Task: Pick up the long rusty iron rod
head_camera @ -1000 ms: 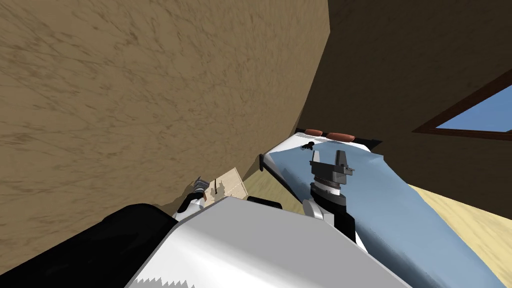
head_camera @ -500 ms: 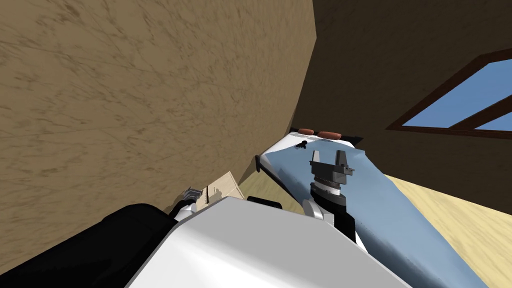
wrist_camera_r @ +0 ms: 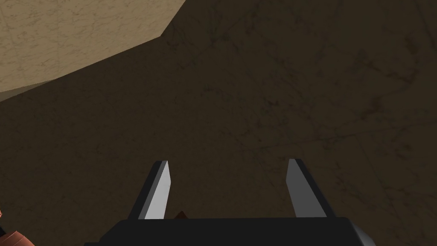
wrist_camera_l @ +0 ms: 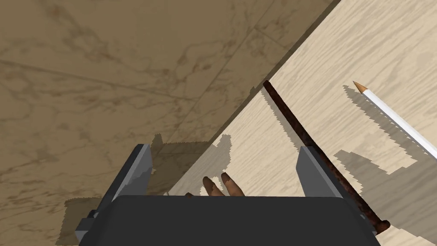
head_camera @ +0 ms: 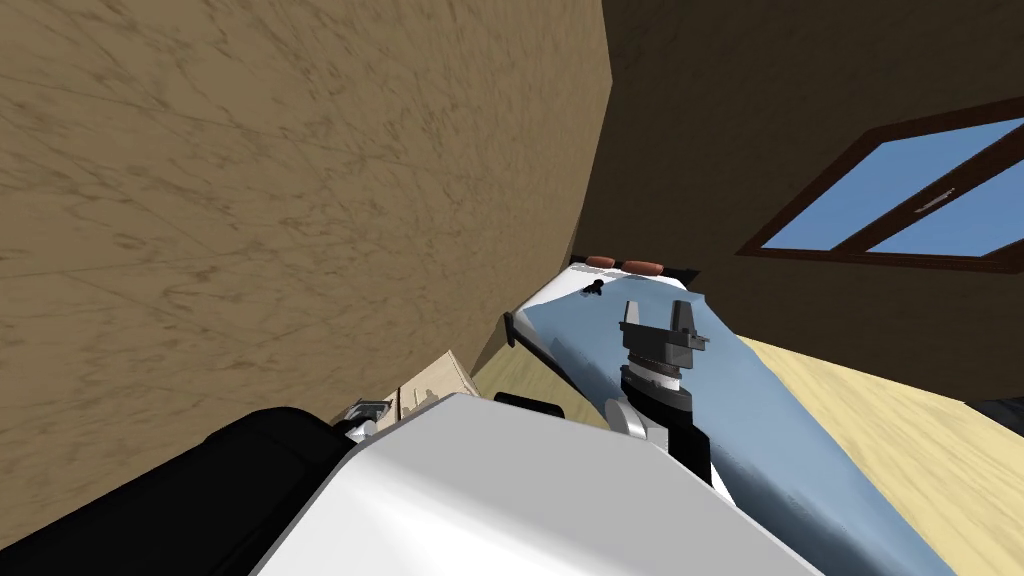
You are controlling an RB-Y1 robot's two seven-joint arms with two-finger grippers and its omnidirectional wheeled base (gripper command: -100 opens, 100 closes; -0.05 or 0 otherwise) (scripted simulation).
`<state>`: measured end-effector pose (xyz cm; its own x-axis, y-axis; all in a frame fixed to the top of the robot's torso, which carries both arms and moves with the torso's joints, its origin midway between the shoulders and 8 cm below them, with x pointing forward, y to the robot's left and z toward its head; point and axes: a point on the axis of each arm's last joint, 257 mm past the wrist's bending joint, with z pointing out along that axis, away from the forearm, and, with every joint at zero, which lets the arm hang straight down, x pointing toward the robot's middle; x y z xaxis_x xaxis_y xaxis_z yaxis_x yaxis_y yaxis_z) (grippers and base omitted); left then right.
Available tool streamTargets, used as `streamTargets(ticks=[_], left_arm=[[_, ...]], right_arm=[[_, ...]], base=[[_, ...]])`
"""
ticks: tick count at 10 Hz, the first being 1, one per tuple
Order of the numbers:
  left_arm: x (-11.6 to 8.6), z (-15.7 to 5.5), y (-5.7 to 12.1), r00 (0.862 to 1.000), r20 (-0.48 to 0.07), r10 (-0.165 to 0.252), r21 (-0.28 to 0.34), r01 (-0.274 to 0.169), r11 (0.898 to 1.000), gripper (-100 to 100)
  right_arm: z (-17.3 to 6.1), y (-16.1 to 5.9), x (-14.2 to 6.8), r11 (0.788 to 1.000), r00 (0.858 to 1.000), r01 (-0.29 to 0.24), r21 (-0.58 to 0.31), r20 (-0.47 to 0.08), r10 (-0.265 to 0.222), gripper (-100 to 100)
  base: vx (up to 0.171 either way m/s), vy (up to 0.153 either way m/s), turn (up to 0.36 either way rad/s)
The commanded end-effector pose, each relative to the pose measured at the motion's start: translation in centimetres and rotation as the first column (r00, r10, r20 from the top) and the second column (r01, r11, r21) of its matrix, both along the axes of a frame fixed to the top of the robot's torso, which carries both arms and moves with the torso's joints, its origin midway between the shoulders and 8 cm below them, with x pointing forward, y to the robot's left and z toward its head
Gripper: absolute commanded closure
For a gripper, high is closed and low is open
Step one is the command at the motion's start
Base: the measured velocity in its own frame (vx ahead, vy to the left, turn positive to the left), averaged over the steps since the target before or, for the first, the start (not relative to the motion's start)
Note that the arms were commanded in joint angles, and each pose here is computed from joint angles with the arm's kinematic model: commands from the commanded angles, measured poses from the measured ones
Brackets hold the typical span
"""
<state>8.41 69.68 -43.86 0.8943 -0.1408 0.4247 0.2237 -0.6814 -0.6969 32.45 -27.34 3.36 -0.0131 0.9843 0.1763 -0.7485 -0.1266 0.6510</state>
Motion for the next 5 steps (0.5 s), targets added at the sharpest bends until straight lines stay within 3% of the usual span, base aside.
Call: streamTargets(ticks=[1, 2, 3, 4, 5], left_arm=[[-1.0, -0.9, 0.1, 1.000, -0.010, 0.022, -0.019, -0.022, 1.000, -100], [-3.0, -1.3, 0.8, 0.995, 0.006, 0.097, -0.067, -0.096, 0.993, -100], [-4.0, -2.2, 0.5, 0.994, -0.009, 0.109, -0.082, -0.110, 0.991, -100], [-5.8, -2.5, 1.1, 0.983, 0.008, 0.182, -0.127, -0.179, 0.976, -100], [-6.8, -3.4, 0.7, 0.981, -0.011, 0.196, -0.142, -0.196, 0.970, -100]], right_arm=[[0.0, 0.0, 0.0, 1.000, 1.000, 0.000, 0.000, 0.000, 0.000, 0], [0.0, 0.0, 0.0, 1.000, 1.000, 0.000, 0.000, 0.000, 0.000, 0], [0.0, 0.0, 0.0, 1.000, 1.000, 0.000, 0.000, 0.000, 0.000, 0], [0.0, 0.0, 0.0, 1.000, 1.000, 0.000, 0.000, 0.000, 0.000, 0], [0.0, 0.0, 0.0, 1.000, 1.000, 0.000, 0.000, 0.000, 0.000, 0]], base=[[0.018, 0.002, 0.015], [0.037, -0.005, -0.198], [0.044, -0.001, -0.107], [0.059, -0.004, -0.151], [0.054, 0.004, -0.095]])
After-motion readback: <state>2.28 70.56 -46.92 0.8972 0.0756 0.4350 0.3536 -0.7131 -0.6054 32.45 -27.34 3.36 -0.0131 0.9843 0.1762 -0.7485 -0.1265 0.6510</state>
